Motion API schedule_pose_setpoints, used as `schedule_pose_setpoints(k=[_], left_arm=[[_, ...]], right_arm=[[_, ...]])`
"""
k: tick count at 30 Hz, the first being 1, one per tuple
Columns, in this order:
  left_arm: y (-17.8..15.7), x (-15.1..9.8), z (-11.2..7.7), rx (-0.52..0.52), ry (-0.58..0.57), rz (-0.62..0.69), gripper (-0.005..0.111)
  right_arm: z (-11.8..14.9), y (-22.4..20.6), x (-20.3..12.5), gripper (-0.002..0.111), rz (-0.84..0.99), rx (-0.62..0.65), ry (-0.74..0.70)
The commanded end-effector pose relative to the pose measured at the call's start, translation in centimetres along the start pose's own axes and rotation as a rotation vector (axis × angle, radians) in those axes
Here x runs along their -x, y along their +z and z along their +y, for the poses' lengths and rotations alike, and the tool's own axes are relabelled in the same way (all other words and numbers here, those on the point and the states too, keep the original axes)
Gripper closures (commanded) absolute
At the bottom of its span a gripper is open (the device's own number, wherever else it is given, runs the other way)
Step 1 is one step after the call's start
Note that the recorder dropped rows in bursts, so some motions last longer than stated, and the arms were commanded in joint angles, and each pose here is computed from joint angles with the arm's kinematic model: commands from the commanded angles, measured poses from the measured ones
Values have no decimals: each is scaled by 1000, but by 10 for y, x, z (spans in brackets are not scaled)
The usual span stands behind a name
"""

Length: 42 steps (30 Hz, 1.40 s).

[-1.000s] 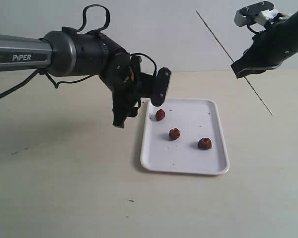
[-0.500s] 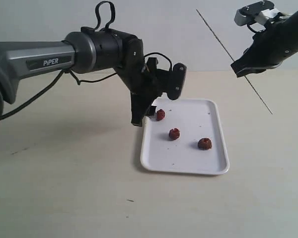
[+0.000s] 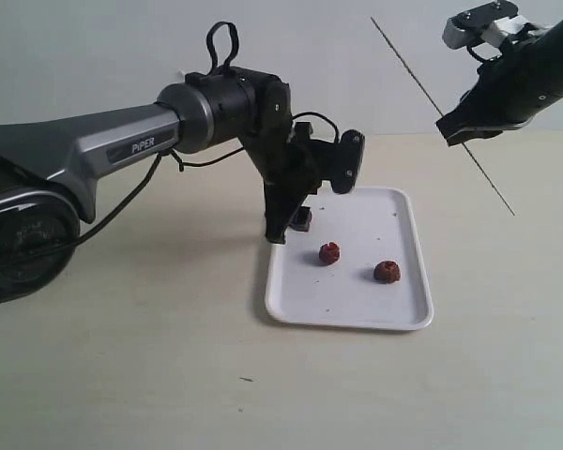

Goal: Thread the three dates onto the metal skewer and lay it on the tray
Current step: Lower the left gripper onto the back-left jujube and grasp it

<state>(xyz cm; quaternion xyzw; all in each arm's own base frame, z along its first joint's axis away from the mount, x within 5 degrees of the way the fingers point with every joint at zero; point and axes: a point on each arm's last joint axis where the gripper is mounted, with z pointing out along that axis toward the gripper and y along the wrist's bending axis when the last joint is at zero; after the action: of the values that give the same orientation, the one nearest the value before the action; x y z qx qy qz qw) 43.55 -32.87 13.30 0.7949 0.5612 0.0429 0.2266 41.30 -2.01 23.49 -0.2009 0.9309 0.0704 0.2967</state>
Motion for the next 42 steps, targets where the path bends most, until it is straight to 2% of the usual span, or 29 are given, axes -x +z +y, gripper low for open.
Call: schedule_pose_setpoints(k=[1,20,26,35,40,42], left_arm=[[4,1,1,4,-5,-7,49],[33,-7,-13,-54,17,37,51],[34,-8,-14,-61,23,47,67],[34,-8,-14,-59,12,46,69],[34,-8,-14,-59,-13,47,88],[34,-8,-14,-58,-31,48,90]], right_arm=[[-1,-4,1,108,-19,-8,0],[-2,-4,2,108,-23,-12,0],[-2,-4,2,108,-26,-14,0],[-2,-4,2,108,-29,-14,1],[-1,-4,3,108,-34,-10,9],[-1,-4,3,108,-34,-10,9]])
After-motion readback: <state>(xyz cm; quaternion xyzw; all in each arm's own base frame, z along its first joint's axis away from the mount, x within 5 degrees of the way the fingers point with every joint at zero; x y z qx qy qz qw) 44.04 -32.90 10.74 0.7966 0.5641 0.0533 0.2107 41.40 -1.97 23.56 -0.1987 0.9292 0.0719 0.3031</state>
